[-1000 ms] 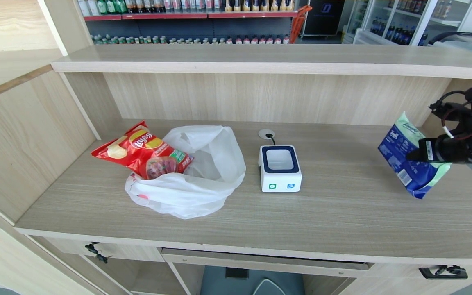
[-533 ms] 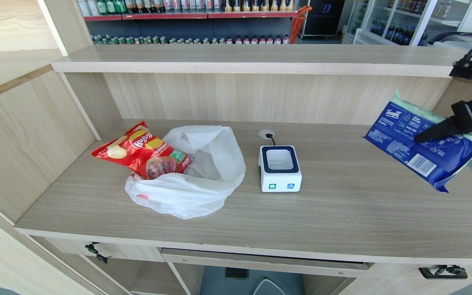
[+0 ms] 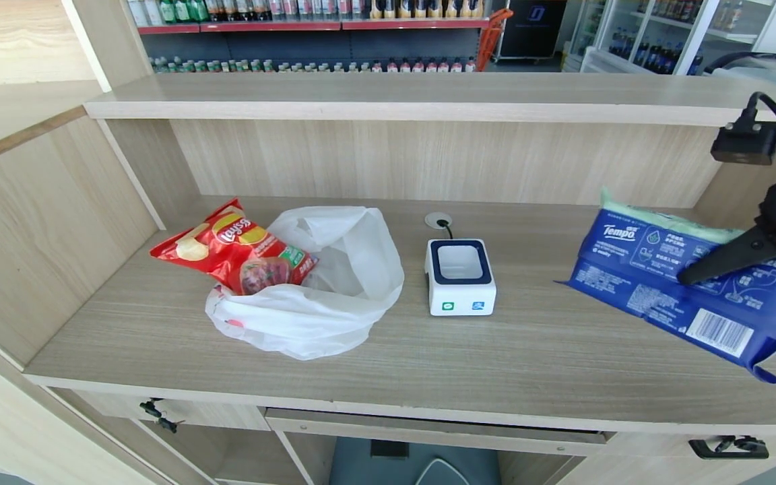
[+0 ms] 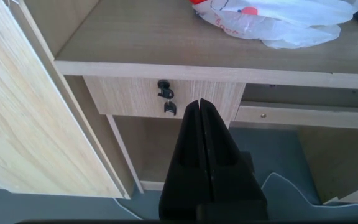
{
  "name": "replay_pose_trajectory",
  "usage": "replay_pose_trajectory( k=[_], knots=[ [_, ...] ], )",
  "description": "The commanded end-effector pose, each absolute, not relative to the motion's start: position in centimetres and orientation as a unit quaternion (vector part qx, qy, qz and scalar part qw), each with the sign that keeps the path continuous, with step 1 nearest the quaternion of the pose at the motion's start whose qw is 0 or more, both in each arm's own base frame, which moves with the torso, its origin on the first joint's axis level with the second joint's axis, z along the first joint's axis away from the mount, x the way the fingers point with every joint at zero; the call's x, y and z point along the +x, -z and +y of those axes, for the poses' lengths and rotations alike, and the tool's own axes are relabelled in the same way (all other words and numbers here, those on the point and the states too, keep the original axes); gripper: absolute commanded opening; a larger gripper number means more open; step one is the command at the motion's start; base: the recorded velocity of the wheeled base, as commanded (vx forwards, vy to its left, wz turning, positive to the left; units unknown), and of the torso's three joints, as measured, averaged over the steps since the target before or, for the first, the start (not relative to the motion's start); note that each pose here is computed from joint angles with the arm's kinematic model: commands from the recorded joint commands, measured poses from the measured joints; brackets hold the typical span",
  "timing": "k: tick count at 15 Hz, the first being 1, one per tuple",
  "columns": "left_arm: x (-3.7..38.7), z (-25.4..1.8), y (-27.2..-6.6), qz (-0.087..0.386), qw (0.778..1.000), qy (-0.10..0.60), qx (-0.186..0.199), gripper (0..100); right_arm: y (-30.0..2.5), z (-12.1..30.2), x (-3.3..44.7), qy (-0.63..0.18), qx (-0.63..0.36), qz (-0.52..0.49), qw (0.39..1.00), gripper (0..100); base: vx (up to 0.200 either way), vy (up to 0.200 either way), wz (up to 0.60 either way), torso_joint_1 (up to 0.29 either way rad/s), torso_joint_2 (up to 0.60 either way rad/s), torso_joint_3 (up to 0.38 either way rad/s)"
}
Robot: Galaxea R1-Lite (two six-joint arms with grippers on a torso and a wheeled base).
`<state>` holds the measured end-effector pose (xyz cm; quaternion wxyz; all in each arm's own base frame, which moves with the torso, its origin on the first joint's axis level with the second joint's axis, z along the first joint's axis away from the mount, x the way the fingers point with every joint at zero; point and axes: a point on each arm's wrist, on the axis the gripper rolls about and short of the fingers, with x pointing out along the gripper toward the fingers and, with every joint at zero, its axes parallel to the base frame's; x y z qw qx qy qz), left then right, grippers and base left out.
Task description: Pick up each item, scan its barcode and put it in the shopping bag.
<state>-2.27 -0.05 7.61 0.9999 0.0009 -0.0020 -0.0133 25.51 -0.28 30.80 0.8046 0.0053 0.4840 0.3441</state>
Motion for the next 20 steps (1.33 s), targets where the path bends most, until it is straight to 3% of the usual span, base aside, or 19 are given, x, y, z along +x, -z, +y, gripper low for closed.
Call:
replay_pose_trajectory(
  k=[1,5,8,11,20],
  knots=[
    [-2.3,-0.1,-7.6,-0.002,1.000,0.014,0.001,0,-31.2,0.1,24.7,-0.365,0.002,0.478,0.799,0,0.000,0.000,0.00,0.000,0.00,0.000],
    [-2.3,-0.1,-7.6,-0.002,1.000,0.013,0.001,0,-30.0,4.8,25.0,-0.422,-0.050,0.517,0.743,0,0.000,0.000,0.00,0.000,0.00,0.000],
    [-2.3,-0.1,-7.6,-0.002,1.000,0.014,0.001,0,-27.5,13.3,26.1,-0.338,-0.043,0.606,0.719,0,0.000,0.000,0.00,0.000,0.00,0.000],
    [-2.3,-0.1,-7.6,-0.002,1.000,0.013,0.001,0,-26.6,16.6,25.6,-0.279,-0.027,0.633,0.722,0,0.000,0.000,0.00,0.000,0.00,0.000],
    [-2.3,-0.1,-7.6,-0.002,1.000,0.014,0.001,0,-30.3,13.8,24.4,-0.224,0.123,0.588,0.768,0,0.000,0.000,0.00,0.000,0.00,0.000]
  ],
)
